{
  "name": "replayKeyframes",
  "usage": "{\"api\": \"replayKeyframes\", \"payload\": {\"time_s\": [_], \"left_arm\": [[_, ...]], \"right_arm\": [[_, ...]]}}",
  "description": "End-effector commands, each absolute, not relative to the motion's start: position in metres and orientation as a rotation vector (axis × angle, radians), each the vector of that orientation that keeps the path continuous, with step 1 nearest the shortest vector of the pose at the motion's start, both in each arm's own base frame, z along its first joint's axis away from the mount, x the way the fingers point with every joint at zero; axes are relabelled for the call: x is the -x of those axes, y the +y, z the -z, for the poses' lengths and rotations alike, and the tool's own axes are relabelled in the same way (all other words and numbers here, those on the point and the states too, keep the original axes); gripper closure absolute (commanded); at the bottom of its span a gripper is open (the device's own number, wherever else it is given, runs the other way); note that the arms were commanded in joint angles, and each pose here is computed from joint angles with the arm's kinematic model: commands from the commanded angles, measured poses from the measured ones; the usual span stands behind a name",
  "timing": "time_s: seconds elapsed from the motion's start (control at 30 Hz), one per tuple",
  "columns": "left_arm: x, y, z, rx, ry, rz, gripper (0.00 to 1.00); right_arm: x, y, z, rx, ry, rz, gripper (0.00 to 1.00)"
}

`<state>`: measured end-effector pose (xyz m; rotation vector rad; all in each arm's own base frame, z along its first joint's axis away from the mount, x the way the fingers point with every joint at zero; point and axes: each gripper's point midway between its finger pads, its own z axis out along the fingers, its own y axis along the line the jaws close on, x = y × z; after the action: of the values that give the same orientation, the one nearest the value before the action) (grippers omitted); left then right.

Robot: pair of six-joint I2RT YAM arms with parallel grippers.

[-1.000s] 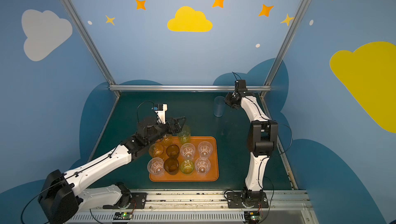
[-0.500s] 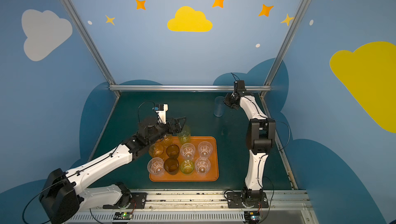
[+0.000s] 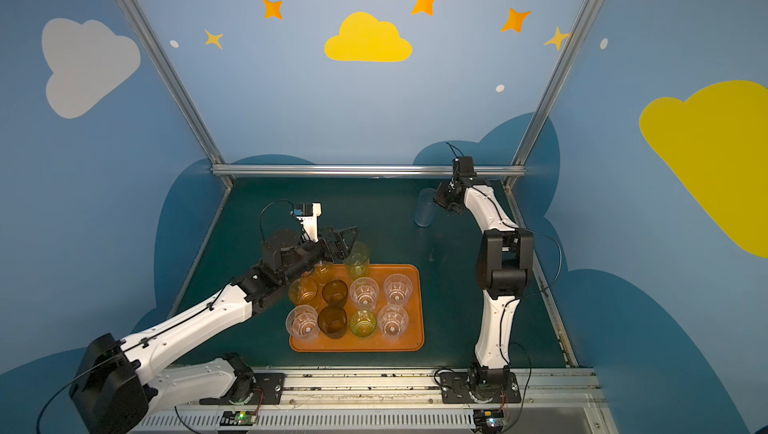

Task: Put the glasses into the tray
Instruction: 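Close right gripper on the frosted glass, then lift the frosted glass with right gripper and carry it over the tray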

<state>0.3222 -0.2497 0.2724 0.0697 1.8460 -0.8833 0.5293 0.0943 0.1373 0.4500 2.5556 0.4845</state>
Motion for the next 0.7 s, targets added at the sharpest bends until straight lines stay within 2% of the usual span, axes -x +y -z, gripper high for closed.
{"api": "replayKeyframes", "payload": {"time_s": [0.0,0.1,0.37,0.53,0.67], "left_arm": [[-0.324,-0.249,-0.277,-0.067,1.826,0.885,0.00],[-0.325,-0.249,-0.277,-0.065,1.826,0.888,0.00],[-0.324,-0.249,-0.275,-0.062,1.835,0.892,0.00],[-0.324,-0.250,-0.275,-0.058,1.836,0.894,0.00],[-0.326,-0.250,-0.271,-0.047,1.860,0.886,0.00]], "right_arm": [[-0.519,0.093,-0.154,-0.432,2.543,-0.469,0.86],[-0.516,0.092,-0.160,-0.434,2.534,-0.466,0.90],[-0.508,0.091,-0.169,-0.429,2.518,-0.470,0.93],[-0.502,0.091,-0.174,-0.426,2.507,-0.476,1.00],[-0.496,0.089,-0.178,-0.427,2.499,-0.471,1.00]]}}
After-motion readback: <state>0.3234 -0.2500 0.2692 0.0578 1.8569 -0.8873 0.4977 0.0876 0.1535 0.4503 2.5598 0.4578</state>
